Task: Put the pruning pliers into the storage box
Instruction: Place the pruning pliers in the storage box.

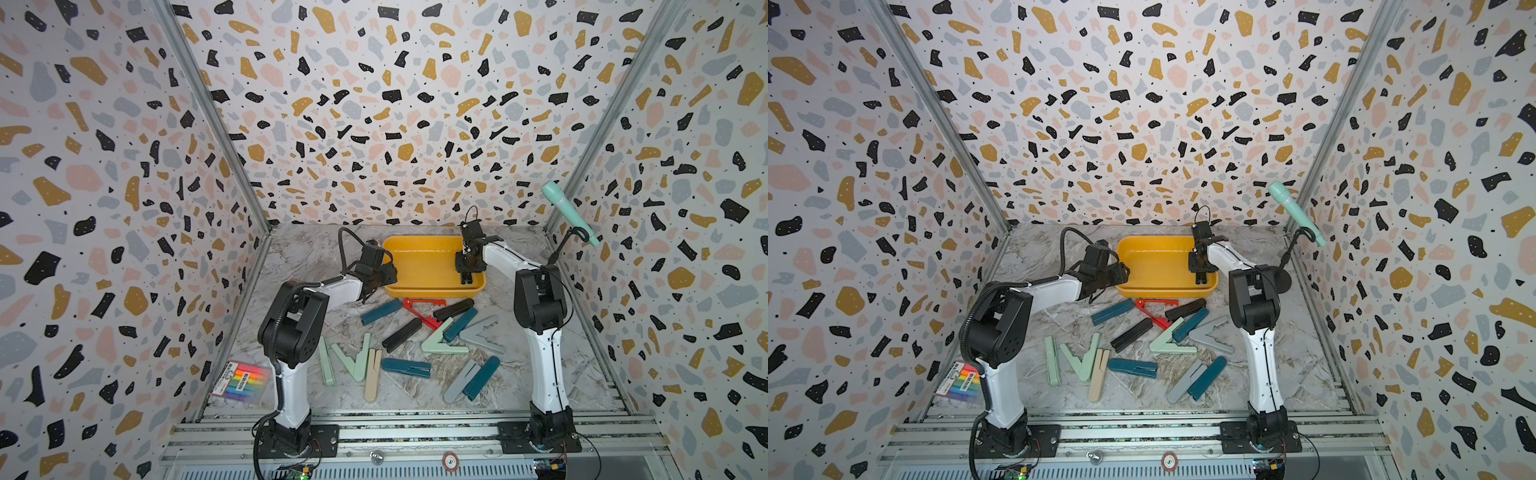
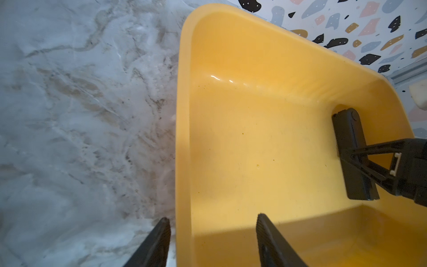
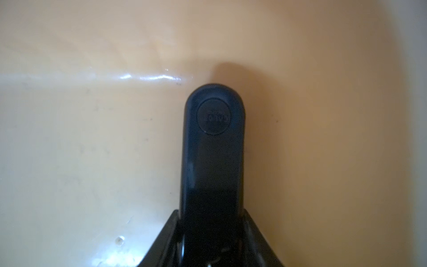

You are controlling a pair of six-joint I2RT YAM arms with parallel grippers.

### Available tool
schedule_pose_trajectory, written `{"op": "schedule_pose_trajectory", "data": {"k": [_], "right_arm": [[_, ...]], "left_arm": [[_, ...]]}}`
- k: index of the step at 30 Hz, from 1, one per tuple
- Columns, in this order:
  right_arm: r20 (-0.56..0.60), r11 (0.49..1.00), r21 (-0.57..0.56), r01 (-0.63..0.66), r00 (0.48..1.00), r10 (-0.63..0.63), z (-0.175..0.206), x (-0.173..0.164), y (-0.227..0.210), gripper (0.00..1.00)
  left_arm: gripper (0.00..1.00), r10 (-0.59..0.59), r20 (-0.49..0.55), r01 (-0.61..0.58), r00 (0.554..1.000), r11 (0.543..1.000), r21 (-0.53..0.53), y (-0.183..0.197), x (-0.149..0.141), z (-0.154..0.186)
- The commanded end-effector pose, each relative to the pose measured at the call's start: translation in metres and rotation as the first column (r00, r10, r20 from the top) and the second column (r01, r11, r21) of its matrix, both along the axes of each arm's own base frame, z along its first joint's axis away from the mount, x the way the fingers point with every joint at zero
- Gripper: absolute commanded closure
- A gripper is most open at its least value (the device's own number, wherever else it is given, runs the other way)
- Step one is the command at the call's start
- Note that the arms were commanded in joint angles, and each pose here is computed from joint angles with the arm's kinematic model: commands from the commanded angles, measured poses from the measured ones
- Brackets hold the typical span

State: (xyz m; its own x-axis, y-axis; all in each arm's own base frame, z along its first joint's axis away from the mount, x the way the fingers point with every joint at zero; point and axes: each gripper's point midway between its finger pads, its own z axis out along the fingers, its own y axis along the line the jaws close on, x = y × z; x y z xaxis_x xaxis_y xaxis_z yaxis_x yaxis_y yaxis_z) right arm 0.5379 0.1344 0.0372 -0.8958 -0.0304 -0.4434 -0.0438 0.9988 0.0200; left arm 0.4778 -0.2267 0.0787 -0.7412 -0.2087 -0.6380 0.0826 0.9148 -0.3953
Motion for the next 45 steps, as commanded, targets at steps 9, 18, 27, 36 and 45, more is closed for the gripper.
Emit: {"op": "schedule_pose_trajectory", "data": {"k": [9, 18, 27, 36, 45], "right_arm": [[-0.001, 1.000, 0.010, -0.020, 1.000, 0.020, 0.007, 0.003, -0.002, 0.47], [0.007, 0.998, 0.051, -0.027, 1.000, 0.026, 0.010, 0.005, 0.003, 0.95], [0.058, 0.993, 0.121, -0.009, 0.998, 0.002, 0.031, 0.013, 0.016, 1.00], [0.033, 0.992, 0.110, 0.062, 0.997, -0.066, 0.018, 0.007, 0.000, 0.54], [0.054, 0.987, 0.142, 0.080, 0.995, -0.088, 0.027, 0.015, -0.001, 0.39]], "left_arm": [[0.34, 0.057, 0.092, -0.059, 0.994, 0.998, 0.027, 0.014, 0.002, 0.039], [0.33, 0.072, 0.102, -0.075, 0.992, 0.997, 0.029, 0.021, 0.000, 0.042], [0.33, 0.083, 0.113, -0.086, 0.990, 0.996, 0.023, 0.024, 0.000, 0.045], [0.33, 0.080, 0.117, -0.084, 0.990, 0.996, 0.027, 0.024, 0.000, 0.045], [0.33, 0.082, 0.111, -0.086, 0.990, 0.996, 0.027, 0.026, -0.002, 0.041]]}}
